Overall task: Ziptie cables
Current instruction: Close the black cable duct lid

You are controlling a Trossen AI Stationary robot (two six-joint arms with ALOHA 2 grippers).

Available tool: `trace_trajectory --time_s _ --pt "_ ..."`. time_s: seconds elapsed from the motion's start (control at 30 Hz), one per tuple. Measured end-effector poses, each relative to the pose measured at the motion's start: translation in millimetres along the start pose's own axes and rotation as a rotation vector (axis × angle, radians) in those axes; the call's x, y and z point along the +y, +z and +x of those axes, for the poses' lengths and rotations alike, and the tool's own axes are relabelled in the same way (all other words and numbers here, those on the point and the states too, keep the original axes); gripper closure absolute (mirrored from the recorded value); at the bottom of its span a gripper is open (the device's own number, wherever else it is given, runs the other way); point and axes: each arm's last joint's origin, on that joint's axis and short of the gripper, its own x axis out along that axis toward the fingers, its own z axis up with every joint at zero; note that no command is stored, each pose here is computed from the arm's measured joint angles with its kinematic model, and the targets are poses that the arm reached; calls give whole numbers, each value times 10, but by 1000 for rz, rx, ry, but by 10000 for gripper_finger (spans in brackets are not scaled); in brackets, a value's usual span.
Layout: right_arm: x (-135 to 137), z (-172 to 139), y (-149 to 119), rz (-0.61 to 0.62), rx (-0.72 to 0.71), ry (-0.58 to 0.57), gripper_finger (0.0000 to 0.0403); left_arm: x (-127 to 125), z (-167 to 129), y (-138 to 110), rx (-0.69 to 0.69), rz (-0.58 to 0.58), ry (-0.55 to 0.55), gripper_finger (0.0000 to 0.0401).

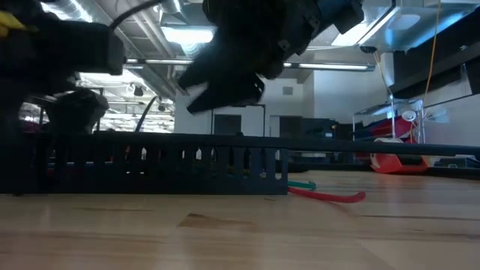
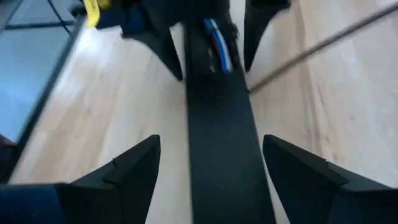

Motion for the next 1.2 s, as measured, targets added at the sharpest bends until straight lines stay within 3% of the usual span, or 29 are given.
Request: trace_trajectory --time_s 0.27,1.0,1.2 --pt "0 104 40 -107 -104 -7 125 -95 -6 -38 -52 53 -48 49" --pt "-54 394 -245 -147 7 -19 126 -67 40 -66 -100 -55 -27 49" --pt "-42 394 -237 -147 2 11 183 -69 40 -61 -106 -60 -27 58"
